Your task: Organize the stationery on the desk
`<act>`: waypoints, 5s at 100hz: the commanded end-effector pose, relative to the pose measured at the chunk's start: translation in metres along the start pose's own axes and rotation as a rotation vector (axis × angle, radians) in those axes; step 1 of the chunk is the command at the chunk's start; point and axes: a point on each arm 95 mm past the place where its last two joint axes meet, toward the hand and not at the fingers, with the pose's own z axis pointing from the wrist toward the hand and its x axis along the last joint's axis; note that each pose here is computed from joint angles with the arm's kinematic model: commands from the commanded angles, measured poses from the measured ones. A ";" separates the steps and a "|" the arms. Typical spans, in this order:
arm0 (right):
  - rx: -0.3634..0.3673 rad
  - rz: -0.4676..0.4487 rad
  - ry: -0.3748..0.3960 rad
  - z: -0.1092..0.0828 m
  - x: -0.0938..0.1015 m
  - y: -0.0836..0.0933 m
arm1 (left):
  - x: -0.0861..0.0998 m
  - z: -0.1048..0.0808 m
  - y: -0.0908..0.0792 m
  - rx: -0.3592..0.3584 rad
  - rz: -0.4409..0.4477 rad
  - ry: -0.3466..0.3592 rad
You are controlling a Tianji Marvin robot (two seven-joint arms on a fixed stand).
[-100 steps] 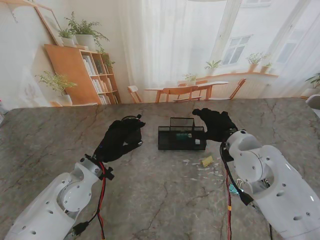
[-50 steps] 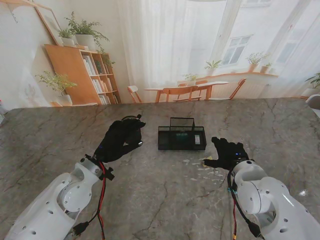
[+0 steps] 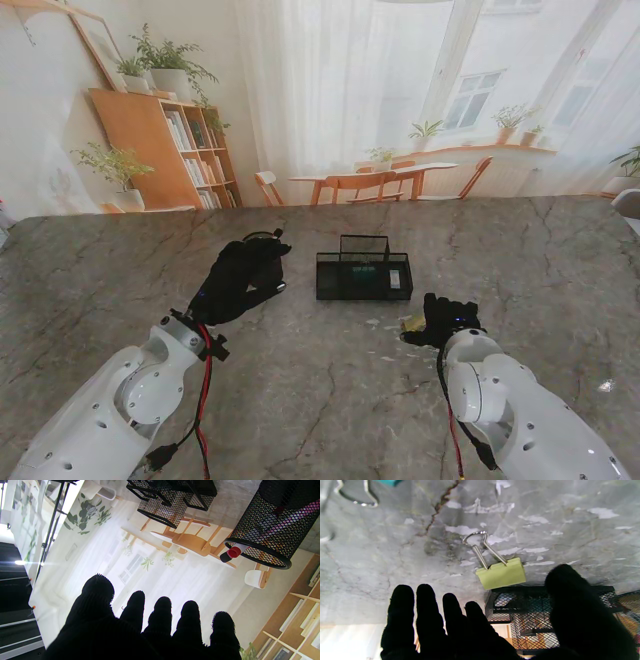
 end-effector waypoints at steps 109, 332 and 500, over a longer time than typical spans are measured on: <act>0.121 -0.099 -0.049 0.037 0.013 -0.029 | 0.002 -0.003 0.000 0.012 -0.003 -0.004; -0.266 0.353 -0.005 0.023 0.032 0.110 | 0.002 -0.008 -0.004 0.038 0.008 -0.006; -0.089 0.363 0.009 0.107 0.094 0.135 | 0.000 -0.012 -0.007 0.043 0.017 -0.020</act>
